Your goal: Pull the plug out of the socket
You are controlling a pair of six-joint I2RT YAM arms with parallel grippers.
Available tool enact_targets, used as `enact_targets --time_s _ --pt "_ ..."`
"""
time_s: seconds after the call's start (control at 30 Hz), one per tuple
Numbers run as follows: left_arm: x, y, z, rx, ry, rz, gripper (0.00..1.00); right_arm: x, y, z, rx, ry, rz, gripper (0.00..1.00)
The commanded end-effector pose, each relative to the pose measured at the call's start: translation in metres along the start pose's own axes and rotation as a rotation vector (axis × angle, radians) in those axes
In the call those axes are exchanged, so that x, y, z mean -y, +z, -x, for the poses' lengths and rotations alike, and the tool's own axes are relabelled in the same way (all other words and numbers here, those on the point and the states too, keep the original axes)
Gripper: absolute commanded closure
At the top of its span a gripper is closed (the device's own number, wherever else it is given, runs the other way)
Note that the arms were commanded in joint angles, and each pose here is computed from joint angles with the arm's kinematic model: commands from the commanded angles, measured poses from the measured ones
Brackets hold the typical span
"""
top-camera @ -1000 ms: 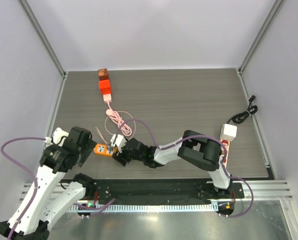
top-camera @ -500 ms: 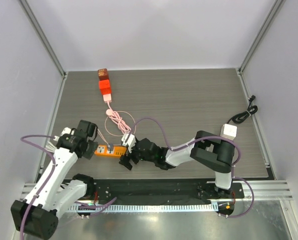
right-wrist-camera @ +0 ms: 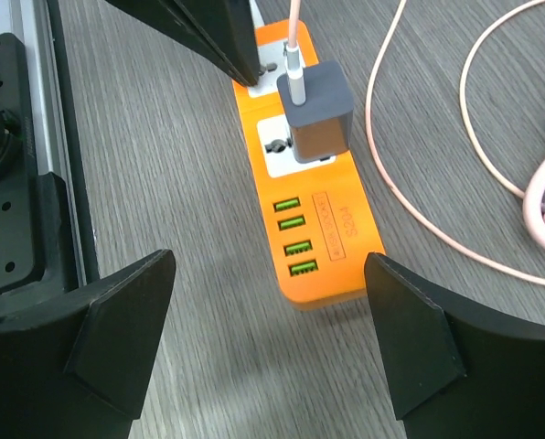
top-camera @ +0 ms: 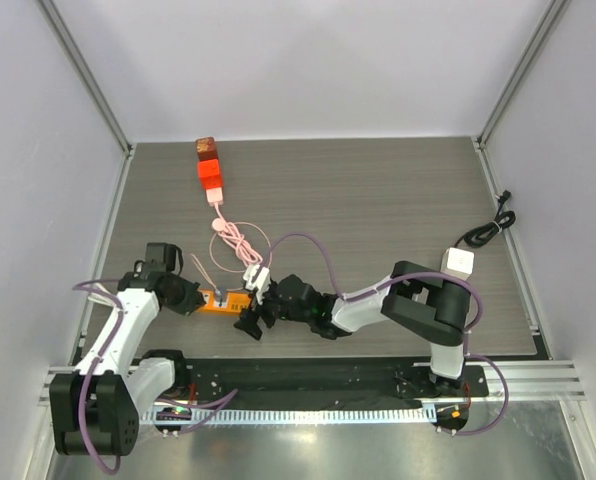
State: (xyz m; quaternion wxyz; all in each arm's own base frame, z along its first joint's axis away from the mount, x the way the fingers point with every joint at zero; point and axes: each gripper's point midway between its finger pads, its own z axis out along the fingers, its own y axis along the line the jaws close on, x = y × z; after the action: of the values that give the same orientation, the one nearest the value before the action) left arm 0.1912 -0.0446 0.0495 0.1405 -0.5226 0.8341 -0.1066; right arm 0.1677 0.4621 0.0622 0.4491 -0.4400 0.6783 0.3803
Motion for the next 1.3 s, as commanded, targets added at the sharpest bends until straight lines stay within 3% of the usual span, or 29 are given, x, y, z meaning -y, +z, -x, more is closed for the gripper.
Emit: enact_targets --time_s 0.0,0.37,0.53,0.67,1.27 --pt "0.019 -0.001 0.006 0.011 0.033 -0.079 1.0 -0.003 0.012 0.032 0.085 -0.029 0.021 0.11" --pt "0.008 0.013 0.004 0.002 0.034 -0.021 1.0 -0.002 0.048 0.06 0.07 -0.078 0.045 0.27" --pt "-0.003 0.018 -0.001 -0.011 0.019 0.006 1.0 0.008 0.059 0.046 0.028 -0.119 0.009 0.31" --pt "-0.01 0.021 0.0 -0.001 0.016 0.029 1.0 0.014 0.059 0.042 0.038 -0.121 -0.02 0.42" --pt "-0.024 0.023 -0.005 -0.022 0.002 0.102 1.0 0.02 0.078 0.045 0.054 -0.153 -0.032 0.46"
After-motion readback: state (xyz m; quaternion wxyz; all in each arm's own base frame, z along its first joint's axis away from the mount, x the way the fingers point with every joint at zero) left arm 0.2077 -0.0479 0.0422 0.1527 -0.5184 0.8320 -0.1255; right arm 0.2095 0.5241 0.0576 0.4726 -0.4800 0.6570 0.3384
